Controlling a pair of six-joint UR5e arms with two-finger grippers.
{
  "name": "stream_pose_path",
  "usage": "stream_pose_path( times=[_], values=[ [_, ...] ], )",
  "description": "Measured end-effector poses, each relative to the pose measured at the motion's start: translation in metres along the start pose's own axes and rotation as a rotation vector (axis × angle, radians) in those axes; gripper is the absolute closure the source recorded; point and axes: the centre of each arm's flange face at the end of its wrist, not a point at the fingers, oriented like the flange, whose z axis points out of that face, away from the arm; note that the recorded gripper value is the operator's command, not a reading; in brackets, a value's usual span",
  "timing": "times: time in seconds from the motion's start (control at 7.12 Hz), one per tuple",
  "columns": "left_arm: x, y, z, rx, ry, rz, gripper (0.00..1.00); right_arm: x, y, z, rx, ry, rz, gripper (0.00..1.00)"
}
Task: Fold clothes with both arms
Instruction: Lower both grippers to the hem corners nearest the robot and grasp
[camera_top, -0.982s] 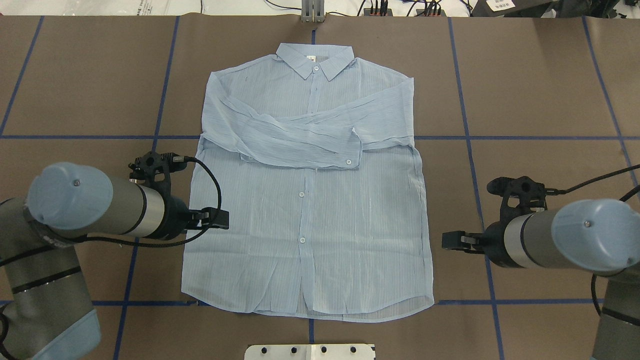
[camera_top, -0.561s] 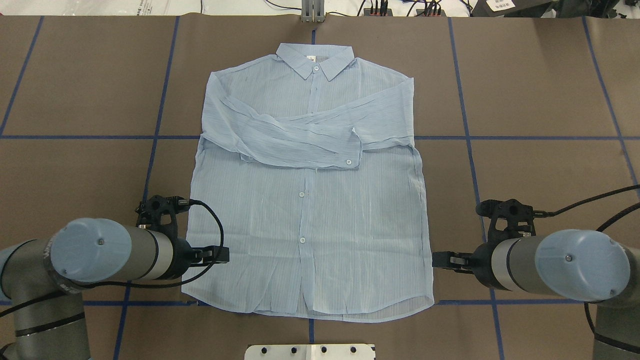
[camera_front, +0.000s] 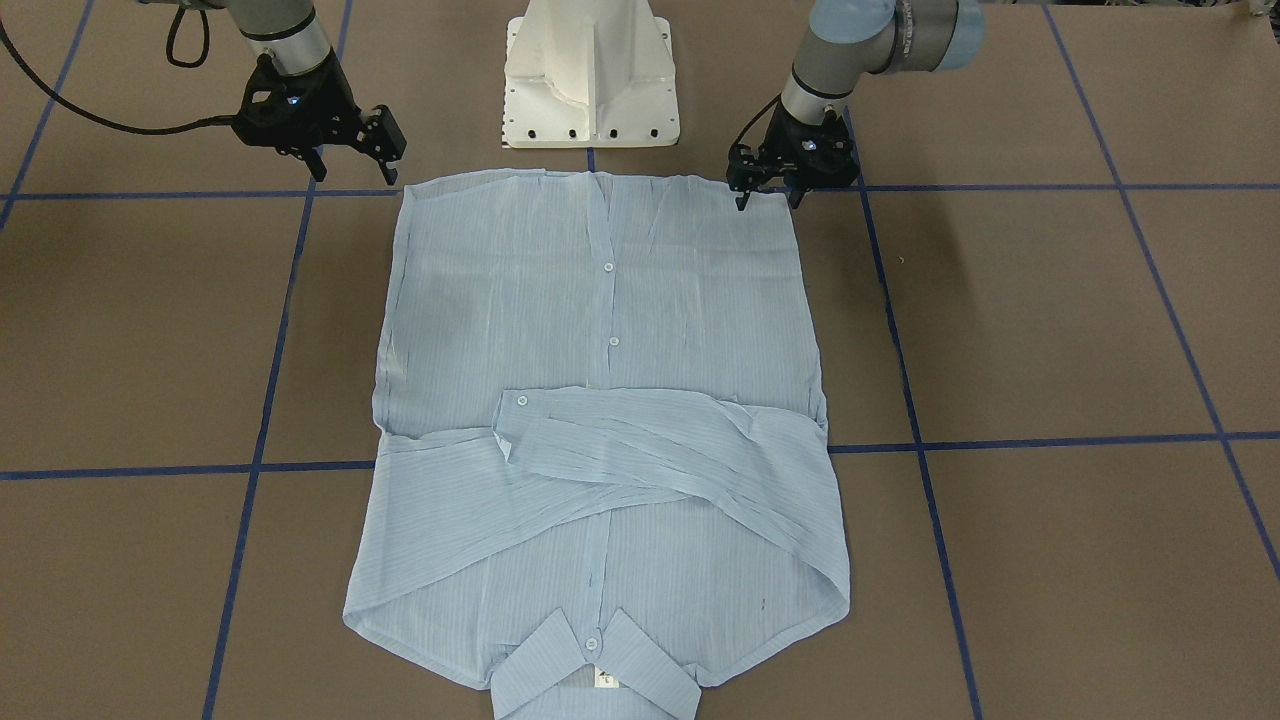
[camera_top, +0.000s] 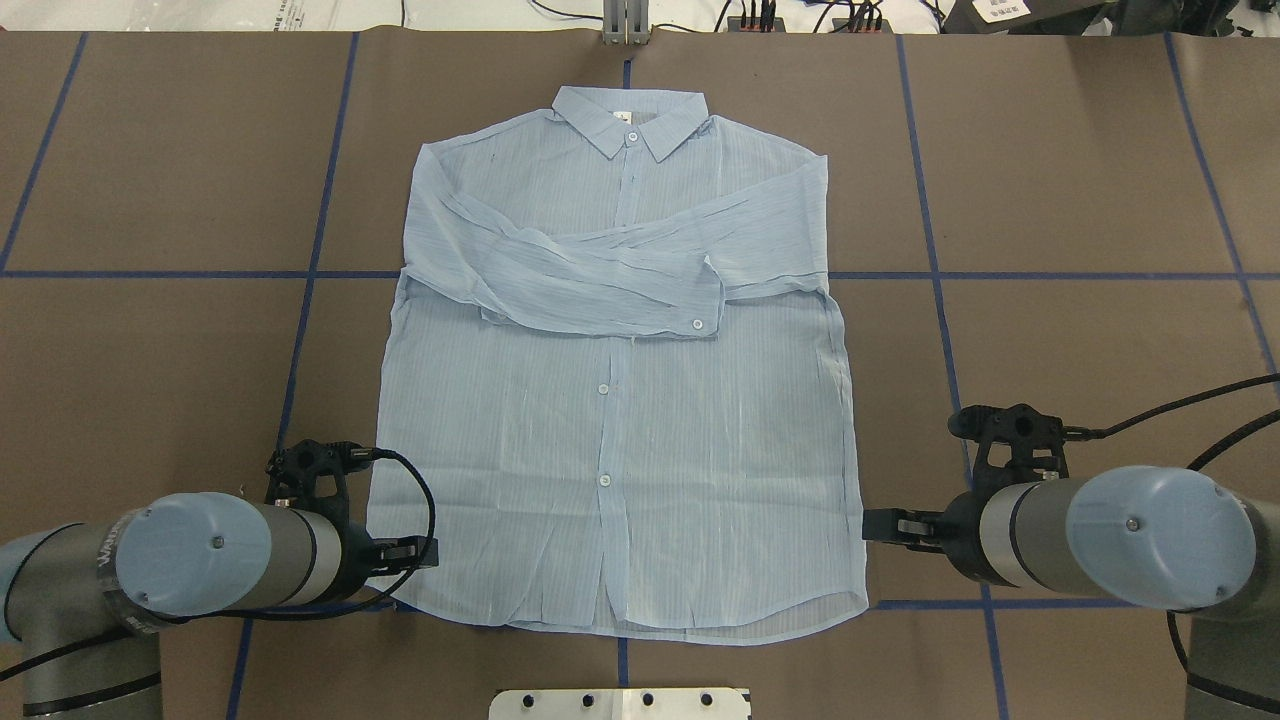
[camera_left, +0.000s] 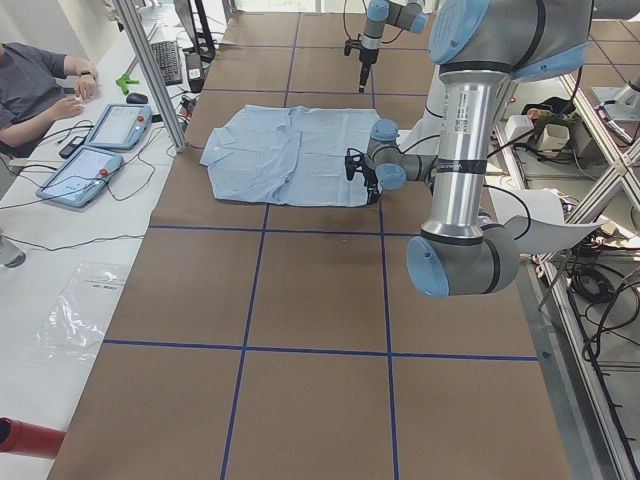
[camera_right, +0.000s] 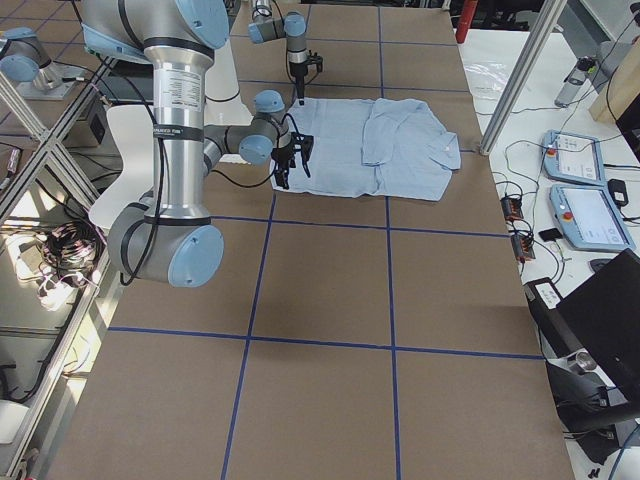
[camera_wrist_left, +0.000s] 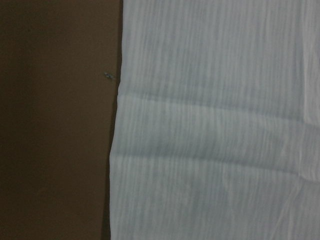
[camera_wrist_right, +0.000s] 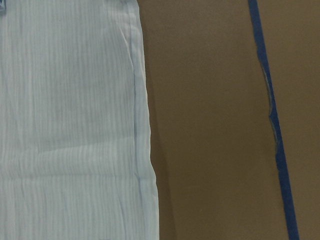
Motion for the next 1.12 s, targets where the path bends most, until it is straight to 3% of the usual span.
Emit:
stream_pose_path(
  times=[0.14,0.42,1.12],
  values=[
    [-0.0033,0.001,0.0051,-0.002,-0.012,0.0,0.4,0.0,0.0003,0.0002,0.0,0.0,0.0,0.0],
    [-0.0057,0.0015,0.0087,-0.004,-0.021,-0.001,1.0,0.0001,0.0005,0.0006,-0.001,0.001,-0.001,0.0],
    [-0.0038,0.0011,0.0002,-0.005,-0.031,-0.005,1.0,-0.0008,0.0055,0.0026,-0.003,0.003,0.001,0.0]
  ],
)
